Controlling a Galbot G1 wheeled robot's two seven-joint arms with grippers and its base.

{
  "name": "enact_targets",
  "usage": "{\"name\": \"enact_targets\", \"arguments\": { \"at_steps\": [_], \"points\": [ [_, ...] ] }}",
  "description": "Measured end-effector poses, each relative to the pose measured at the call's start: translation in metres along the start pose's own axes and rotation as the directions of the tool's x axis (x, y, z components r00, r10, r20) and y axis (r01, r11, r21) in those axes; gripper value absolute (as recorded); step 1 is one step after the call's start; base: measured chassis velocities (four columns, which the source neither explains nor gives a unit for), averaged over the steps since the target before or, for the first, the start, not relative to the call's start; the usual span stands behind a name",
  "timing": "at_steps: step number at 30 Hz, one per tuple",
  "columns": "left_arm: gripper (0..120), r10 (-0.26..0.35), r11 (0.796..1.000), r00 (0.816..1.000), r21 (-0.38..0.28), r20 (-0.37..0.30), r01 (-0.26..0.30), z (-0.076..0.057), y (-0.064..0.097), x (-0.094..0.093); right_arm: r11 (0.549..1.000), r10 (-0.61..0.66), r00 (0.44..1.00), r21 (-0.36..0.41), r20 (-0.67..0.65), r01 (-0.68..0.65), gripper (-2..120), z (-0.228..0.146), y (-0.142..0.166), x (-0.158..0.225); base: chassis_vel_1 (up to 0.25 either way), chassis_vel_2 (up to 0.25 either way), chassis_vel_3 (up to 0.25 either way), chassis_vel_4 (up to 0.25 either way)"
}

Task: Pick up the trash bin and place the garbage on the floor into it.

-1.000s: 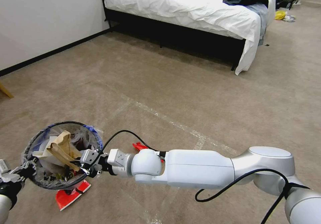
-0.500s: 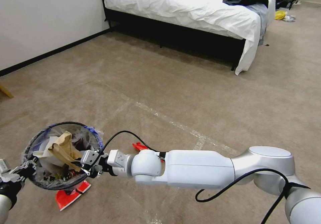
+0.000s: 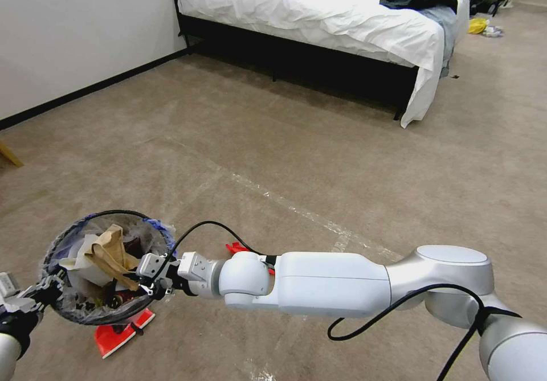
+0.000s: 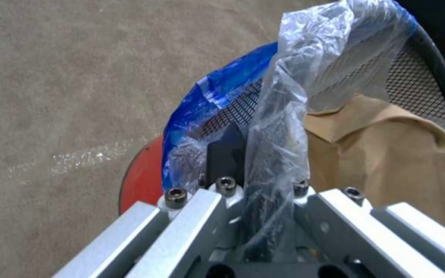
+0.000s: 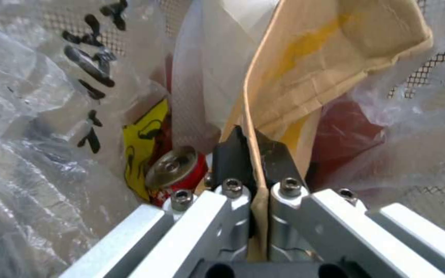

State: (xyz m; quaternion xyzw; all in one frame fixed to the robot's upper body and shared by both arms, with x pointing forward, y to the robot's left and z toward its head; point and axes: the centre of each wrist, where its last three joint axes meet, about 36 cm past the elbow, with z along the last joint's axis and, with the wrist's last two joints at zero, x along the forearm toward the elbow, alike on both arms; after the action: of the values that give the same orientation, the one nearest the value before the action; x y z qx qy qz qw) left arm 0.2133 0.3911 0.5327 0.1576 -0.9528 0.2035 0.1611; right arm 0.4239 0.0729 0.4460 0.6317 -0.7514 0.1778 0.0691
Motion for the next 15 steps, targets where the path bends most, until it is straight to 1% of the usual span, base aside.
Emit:
{"name": "enact_targets", "arguments": {
  "at_steps": [15],
  "points": [
    [1, 0.005, 1.000, 1.000, 0.001, -0.010, -0.005, 0.003, 0.003, -0.003, 1.000, 0.019, 0.999, -0.004, -0.048, -0.019, 0, 0.005, -0.011, -0.013, 0.000, 0.000, 0.000, 0.000]
  ]
}}
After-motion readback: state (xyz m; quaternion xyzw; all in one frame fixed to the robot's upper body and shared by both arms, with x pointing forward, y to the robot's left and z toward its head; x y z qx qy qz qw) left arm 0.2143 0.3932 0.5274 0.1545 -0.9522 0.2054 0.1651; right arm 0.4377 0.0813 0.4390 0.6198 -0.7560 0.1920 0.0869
